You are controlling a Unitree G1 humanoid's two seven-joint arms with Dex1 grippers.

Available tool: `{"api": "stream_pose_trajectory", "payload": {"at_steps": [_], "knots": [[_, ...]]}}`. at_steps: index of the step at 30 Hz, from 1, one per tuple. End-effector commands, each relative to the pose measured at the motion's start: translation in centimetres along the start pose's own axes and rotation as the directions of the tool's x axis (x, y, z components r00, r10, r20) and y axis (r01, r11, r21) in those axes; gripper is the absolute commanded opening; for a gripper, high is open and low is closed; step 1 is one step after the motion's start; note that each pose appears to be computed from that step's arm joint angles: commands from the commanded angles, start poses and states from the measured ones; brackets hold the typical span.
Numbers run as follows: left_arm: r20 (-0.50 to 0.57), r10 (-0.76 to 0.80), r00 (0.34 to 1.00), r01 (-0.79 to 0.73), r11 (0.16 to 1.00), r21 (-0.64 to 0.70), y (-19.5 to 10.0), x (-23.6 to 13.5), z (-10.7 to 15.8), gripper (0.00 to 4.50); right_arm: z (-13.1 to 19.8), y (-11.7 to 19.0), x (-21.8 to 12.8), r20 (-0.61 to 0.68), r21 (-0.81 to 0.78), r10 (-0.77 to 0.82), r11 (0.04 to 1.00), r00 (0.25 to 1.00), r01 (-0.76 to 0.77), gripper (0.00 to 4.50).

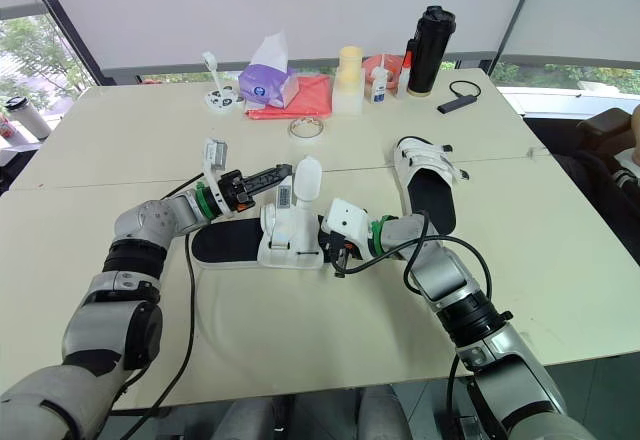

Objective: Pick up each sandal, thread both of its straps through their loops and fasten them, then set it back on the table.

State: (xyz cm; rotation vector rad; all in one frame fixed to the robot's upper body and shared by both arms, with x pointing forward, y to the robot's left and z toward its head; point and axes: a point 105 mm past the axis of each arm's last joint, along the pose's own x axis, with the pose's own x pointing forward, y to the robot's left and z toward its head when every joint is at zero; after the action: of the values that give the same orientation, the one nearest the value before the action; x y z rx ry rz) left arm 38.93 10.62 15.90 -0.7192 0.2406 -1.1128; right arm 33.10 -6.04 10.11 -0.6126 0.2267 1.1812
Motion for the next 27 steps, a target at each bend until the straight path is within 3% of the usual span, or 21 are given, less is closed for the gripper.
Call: {"api": "stream_pose_trajectory", "payload": {"at_steps": [1, 13, 27], "knots": [[0.038, -0.011, 0.999, 0.009, 0.999, 0.044, -0.4, -0.2, 1.7, 0.04, -2.1, 1.1, 0.4, -0.077, 0.041, 0.037, 0.999, 0.996, -0.033, 0.0], [0.083, -0.022, 0.996, 0.017, 0.999, 0.05, -0.8, 0.1, 3.0, 0.04, -2.2, 1.3, 0.4, -0.08, 0.038, 0.042, 0.998, 0.996, -0.039, 0.0], [-0.015, 0.099, 0.995, -0.099, 0.994, -0.054, 1.5, -0.2, -0.1, 0.04, -2.3, 1.5, 0.3, -0.086, 0.042, 0.04, 0.998, 0.996, -0.037, 0.0]]}}
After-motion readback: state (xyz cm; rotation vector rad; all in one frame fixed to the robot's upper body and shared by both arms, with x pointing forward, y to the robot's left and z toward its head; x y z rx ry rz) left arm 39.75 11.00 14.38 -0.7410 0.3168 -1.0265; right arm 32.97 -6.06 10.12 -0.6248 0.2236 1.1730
